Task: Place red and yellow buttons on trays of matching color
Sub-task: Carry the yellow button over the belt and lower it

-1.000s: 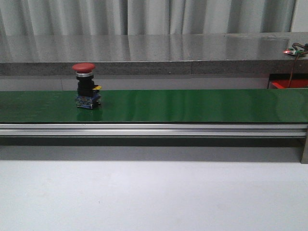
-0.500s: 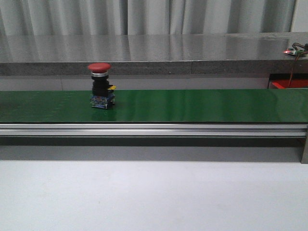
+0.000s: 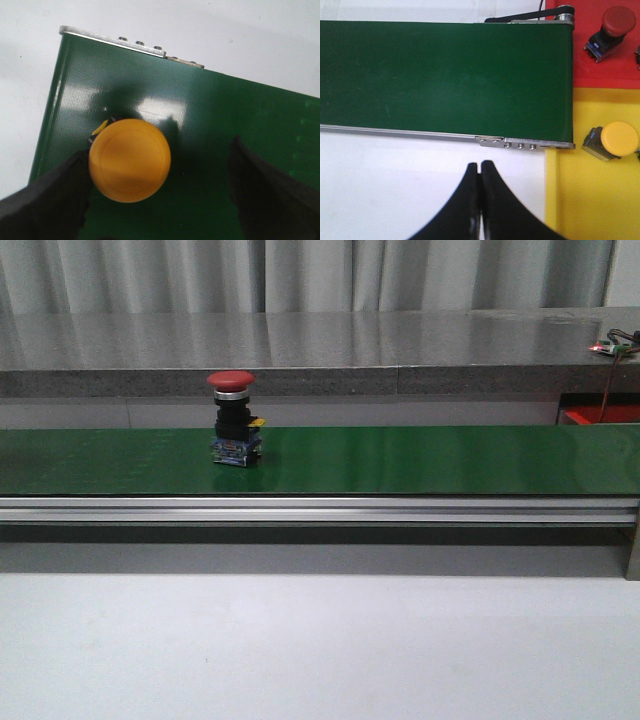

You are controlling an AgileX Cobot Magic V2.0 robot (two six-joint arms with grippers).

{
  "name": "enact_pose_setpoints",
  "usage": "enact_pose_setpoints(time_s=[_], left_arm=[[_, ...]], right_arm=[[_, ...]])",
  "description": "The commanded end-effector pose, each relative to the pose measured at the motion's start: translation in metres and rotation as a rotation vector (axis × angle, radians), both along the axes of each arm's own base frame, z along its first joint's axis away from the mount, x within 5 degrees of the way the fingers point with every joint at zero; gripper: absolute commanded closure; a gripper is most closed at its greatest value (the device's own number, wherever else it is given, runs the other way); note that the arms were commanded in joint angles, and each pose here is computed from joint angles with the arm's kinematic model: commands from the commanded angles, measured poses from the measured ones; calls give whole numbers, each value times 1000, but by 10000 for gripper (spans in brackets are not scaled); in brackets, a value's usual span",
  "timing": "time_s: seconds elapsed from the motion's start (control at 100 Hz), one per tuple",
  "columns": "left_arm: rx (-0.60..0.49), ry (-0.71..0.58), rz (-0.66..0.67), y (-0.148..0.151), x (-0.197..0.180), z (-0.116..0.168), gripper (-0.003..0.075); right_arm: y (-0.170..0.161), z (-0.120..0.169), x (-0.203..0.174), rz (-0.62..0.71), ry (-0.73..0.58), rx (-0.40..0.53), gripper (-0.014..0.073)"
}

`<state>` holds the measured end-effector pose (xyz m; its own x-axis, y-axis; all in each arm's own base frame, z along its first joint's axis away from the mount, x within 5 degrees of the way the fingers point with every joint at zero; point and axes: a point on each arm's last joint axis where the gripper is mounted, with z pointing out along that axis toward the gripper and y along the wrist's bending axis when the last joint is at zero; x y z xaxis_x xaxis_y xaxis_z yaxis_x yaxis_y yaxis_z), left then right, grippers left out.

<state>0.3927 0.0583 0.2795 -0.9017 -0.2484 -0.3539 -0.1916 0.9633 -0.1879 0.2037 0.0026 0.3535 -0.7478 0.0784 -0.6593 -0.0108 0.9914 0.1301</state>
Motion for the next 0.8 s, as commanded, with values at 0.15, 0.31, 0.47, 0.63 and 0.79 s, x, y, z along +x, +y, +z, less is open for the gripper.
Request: enact_pose_setpoints(time_s=[0.15, 0.31, 0.47, 0.63, 0.79], left_arm=[[-26, -175, -8, -9, -14, 55, 162], [-11, -232, -13, -11, -27, 77, 162], [0, -280, -19, -13, -39, 95, 164], [14, -316, -32, -15, -49, 108, 172], [19, -334, -37, -17, -58, 117, 291]], right_arm=[[1, 14, -1, -1, -85, 2, 669], [1, 14, -1, -1, -85, 2, 669], [1, 14, -1, -1, -85, 2, 669], [1, 14, -1, -1, -85, 2, 669], [1, 14, -1, -1, -85, 2, 669]])
